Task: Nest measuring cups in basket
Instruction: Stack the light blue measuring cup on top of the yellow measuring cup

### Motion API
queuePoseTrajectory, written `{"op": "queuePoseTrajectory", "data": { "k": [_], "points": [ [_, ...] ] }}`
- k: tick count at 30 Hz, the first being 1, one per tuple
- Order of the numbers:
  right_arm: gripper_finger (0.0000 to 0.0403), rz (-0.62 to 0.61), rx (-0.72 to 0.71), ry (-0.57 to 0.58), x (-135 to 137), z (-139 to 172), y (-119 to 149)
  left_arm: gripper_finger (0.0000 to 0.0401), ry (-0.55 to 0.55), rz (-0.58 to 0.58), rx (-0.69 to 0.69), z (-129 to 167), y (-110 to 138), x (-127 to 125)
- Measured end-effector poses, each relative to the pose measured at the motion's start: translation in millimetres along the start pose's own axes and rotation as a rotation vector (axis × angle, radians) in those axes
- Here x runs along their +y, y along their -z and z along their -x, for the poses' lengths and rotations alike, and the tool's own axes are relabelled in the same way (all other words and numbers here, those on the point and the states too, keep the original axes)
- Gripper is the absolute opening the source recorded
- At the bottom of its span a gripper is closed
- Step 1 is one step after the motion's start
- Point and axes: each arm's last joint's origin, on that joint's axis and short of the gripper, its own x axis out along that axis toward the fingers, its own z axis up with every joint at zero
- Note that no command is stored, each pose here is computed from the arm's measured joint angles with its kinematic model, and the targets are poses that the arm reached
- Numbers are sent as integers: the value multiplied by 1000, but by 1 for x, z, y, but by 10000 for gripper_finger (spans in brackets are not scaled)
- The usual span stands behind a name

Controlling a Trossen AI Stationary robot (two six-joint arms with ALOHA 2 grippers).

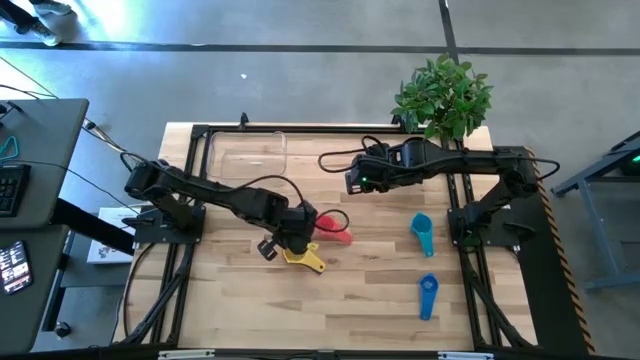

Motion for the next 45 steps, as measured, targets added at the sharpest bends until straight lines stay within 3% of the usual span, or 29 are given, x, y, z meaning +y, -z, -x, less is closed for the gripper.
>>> {"op": "queuePoseTrajectory", "data": {
  "k": [11, 22, 26, 33, 40, 45],
  "points": [
    [114, 153, 125, -1, -3, 1, 5, 86, -48, 293, -64, 59, 23, -3],
    [114, 334, 131, 168, -15, 9, 27, 85, -89, 661, -22, 102, 59, -11],
    [114, 331, 174, 228, -24, 5, 32, 85, -145, 762, 40, 113, 72, -16],
    [114, 294, 294, 318, -53, -36, 55, 85, -183, 871, 52, 129, 88, -21],
    [114, 245, 357, 254, -79, -65, 73, 85, -208, 980, 63, 138, 103, -20],
    [114, 212, 390, 292, -95, -77, 81, 85, -215, 1022, 70, 141, 109, -19]
  ]
}}
